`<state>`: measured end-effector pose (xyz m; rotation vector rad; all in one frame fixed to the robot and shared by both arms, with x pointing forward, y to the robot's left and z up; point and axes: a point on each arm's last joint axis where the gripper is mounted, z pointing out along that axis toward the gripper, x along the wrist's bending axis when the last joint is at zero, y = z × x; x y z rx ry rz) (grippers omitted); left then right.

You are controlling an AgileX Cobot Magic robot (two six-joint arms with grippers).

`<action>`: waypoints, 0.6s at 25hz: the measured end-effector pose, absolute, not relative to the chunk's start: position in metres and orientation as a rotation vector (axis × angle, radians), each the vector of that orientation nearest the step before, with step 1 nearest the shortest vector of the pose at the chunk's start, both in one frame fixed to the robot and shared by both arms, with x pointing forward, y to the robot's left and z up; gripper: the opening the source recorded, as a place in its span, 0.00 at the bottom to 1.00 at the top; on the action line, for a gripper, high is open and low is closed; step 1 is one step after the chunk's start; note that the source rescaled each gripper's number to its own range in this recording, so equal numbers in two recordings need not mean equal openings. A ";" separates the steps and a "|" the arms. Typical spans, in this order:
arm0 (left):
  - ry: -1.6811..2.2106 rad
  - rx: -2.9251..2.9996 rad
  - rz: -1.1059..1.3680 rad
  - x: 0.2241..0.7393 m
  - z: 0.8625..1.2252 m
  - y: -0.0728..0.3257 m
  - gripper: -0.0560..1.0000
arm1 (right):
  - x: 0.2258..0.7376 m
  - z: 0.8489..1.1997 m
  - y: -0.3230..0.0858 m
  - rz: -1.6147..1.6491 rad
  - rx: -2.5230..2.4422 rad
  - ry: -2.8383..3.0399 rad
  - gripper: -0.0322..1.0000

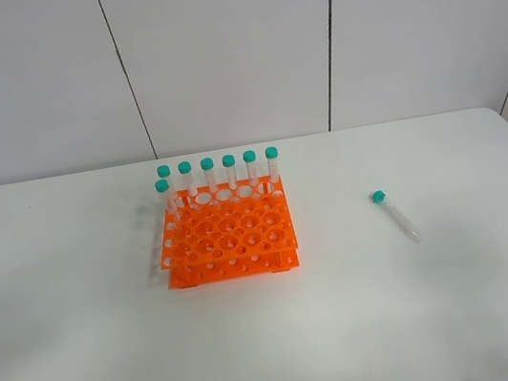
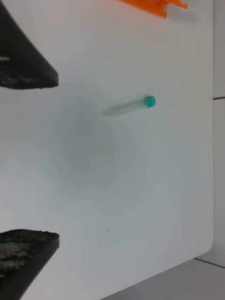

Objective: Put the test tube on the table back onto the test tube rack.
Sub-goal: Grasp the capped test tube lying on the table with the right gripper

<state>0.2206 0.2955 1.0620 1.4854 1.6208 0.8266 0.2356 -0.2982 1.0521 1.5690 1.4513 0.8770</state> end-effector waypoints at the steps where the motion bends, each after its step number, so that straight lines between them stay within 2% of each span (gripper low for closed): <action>1: 1.621 1.485 0.827 0.221 1.062 0.295 1.00 | 0.236 1.052 -0.298 0.877 1.569 1.451 1.00; 15: 1.621 1.485 0.826 0.221 1.062 0.295 1.00 | 0.236 1.052 -0.298 0.877 1.569 1.451 1.00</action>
